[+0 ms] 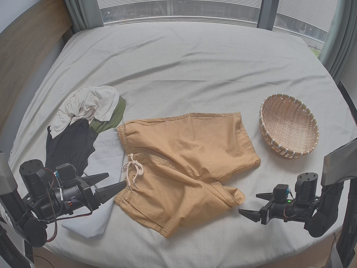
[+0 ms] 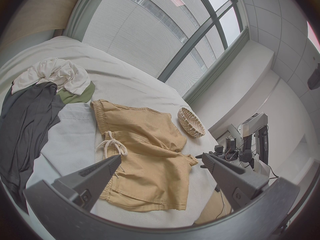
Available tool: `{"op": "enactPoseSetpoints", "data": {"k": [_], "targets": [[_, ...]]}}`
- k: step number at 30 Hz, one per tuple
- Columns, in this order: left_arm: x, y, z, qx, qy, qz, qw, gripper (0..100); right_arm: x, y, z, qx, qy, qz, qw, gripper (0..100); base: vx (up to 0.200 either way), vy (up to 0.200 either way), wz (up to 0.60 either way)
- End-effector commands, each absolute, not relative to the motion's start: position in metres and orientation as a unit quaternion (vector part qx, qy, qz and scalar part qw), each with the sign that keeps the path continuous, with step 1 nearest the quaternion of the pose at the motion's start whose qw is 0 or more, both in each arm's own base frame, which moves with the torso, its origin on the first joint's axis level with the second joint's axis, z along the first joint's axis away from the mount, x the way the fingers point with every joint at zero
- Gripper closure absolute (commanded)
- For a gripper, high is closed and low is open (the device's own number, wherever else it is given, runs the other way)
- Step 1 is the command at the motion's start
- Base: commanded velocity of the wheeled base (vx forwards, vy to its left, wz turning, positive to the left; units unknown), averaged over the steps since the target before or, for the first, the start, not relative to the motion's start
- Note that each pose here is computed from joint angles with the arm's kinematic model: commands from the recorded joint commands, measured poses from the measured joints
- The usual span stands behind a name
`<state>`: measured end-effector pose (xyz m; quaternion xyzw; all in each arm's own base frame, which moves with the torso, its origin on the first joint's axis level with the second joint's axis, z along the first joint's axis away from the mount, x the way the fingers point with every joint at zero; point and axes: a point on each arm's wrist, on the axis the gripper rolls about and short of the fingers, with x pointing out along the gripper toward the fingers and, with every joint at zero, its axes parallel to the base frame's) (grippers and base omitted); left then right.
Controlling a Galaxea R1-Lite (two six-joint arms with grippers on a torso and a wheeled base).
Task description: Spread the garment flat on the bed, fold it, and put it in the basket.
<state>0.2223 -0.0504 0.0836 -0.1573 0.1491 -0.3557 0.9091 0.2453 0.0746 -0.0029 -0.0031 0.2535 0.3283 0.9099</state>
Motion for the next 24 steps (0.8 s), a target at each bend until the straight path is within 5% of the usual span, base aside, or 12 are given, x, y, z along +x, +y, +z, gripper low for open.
{"op": "enactPoseSetpoints", "data": {"k": [1, 22, 23, 24], "targets": [[0.222, -0.051, 0.084, -0.157, 0.147, -0.357, 0.909, 0, 0.255, 0.078, -0.016, -0.004, 0.262, 0.329, 0.907, 0, 0.0, 0.0, 0.0], [0.221, -0.052, 0.083, -0.158, 0.152, -0.359, 0.907, 0, 0.285, 0.089, -0.022, -0.004, 0.225, 0.337, 0.914, 0, 0.0, 0.0, 0.0], [0.22, -0.052, 0.082, -0.159, 0.154, -0.358, 0.907, 0, 0.285, 0.089, -0.022, -0.003, 0.225, 0.338, 0.914, 100, 0.0, 0.0, 0.0], [0.22, -0.052, 0.082, -0.159, 0.154, -0.358, 0.907, 0, 0.285, 0.089, -0.022, -0.003, 0.225, 0.339, 0.913, 100, 0.0, 0.0, 0.0]]}}
